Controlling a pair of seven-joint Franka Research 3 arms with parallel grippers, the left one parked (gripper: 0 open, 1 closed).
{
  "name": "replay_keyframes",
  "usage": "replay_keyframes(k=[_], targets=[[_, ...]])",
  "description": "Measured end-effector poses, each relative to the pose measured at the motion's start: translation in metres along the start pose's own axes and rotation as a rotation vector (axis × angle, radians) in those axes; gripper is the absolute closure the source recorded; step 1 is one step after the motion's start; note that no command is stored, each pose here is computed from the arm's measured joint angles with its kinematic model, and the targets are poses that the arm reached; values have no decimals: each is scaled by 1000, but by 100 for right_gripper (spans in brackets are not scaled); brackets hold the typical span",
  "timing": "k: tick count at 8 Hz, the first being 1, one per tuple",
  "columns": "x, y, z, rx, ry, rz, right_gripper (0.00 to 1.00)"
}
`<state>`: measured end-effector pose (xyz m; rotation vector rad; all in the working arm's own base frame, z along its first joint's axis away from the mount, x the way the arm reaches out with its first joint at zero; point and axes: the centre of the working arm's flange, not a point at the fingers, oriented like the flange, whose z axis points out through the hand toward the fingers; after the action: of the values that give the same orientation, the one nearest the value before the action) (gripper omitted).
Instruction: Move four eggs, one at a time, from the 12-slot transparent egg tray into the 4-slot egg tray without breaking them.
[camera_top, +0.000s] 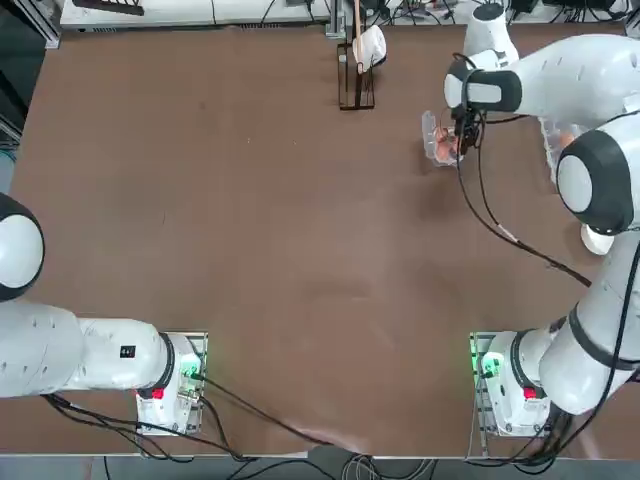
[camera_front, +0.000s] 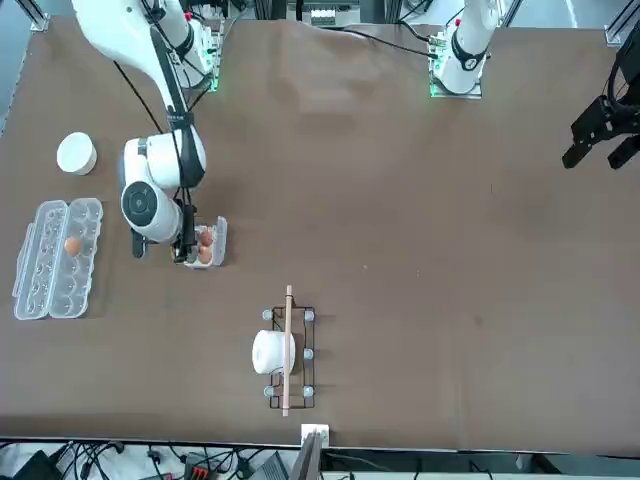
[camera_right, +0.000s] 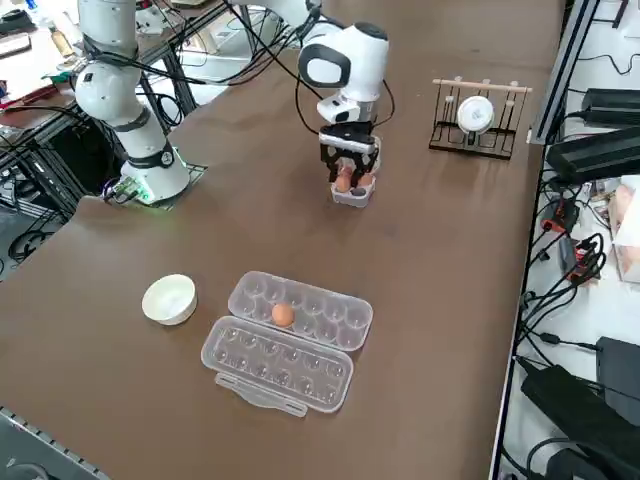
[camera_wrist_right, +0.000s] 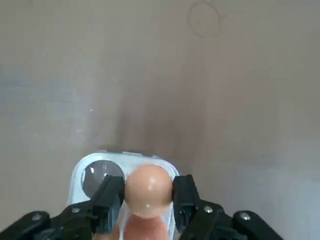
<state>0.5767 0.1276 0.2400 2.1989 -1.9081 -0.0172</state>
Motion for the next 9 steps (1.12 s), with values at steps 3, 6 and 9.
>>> replay_keyframes(k=[3,6,9], targets=[[-2,1,1,-2,1,7,40],[-1,1,0,0,1,13,0],[11,2,-23,10,-4,-4,0]])
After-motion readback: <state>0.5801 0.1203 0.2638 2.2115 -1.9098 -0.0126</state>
